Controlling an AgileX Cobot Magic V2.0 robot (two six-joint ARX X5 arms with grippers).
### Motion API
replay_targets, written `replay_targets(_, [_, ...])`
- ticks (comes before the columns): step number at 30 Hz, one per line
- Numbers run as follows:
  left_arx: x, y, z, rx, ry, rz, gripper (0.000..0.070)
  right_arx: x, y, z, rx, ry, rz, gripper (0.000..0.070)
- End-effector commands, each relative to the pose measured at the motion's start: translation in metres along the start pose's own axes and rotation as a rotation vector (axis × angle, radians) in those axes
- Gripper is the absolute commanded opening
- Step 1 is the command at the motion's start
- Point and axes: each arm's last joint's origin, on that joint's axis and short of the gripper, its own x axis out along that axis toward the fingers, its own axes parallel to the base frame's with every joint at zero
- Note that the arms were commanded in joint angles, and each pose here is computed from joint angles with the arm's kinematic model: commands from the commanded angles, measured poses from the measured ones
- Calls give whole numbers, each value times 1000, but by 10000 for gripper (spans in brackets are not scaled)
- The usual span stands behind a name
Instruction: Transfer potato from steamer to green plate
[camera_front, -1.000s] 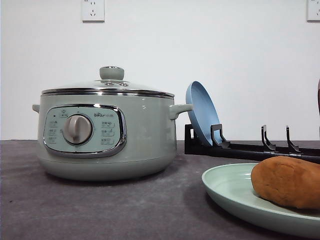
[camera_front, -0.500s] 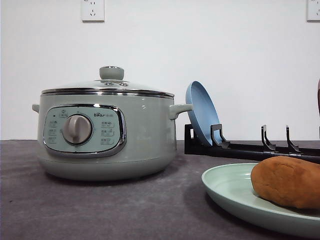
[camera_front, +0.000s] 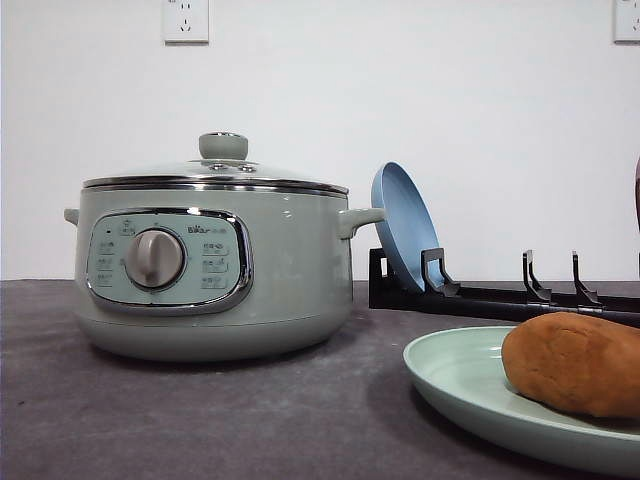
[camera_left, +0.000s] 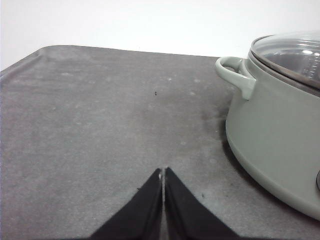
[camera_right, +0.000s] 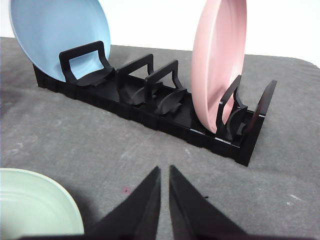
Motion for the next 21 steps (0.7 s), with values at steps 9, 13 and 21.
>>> replay_targets(9, [2,1,-7,-1,23,12,0,0,0,-1,-7,-8,0,19])
replay_targets(13, [2,1,-7,-1,23,12,0,0,0,-1,-7,-8,0,19])
replay_targets(21, [2,1,-7,-1,23,12,0,0,0,-1,-7,-8,0,19])
